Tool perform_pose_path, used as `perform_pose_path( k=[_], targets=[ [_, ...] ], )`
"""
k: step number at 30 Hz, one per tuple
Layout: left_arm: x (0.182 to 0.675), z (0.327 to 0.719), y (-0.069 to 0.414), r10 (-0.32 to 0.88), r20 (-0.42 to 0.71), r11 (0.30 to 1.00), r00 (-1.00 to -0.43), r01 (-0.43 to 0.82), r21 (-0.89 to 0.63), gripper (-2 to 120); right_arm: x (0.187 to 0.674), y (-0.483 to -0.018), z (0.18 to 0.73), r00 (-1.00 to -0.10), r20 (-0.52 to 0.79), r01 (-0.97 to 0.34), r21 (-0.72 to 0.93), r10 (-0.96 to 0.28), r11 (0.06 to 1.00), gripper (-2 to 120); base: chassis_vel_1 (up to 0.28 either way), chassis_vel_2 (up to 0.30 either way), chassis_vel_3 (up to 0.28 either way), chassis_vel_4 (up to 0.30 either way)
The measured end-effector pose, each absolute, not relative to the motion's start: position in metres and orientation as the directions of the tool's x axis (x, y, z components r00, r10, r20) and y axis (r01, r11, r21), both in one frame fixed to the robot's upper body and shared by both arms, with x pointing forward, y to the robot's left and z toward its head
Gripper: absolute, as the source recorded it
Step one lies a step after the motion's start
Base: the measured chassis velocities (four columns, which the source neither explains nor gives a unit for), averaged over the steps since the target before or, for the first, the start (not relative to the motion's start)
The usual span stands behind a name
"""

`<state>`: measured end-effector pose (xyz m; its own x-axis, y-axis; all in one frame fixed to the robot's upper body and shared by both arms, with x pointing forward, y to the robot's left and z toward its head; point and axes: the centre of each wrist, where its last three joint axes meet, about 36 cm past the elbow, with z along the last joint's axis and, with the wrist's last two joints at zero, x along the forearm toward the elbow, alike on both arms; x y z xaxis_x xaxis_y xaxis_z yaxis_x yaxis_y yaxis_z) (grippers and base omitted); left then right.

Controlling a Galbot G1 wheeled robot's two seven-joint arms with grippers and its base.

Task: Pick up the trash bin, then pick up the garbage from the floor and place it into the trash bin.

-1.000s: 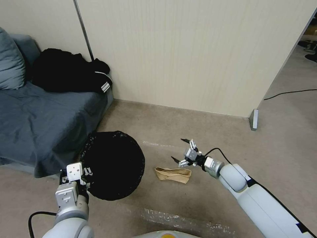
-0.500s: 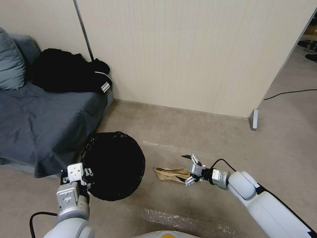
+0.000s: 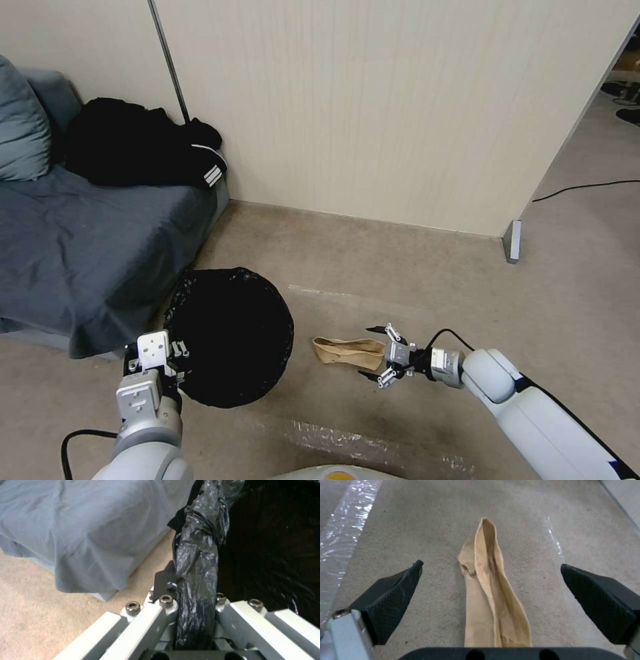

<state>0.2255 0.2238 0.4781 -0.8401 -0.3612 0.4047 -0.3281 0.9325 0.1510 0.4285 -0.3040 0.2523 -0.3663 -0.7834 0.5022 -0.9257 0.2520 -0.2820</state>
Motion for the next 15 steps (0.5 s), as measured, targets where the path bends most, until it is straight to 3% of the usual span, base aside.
perform_pose_path(
  k=[12, 15],
  targets=[
    [0.222, 0.474, 0.224, -0.368, 0.412, 0.930, -0.834, -0.329, 0.165, 3, 0.448, -0.296, 0.195, -0.365, 0.524, -0.931, -0.207, -0.770, 0.300, 100, 0.000, 0.000, 0.000, 0.000],
    [0.221, 0.472, 0.224, -0.370, 0.414, 0.929, -0.832, -0.329, 0.170, 3, 0.452, -0.291, 0.185, -0.361, 0.528, -0.933, -0.192, -0.769, 0.306, 95, 0.000, 0.000, 0.000, 0.000]
  ],
)
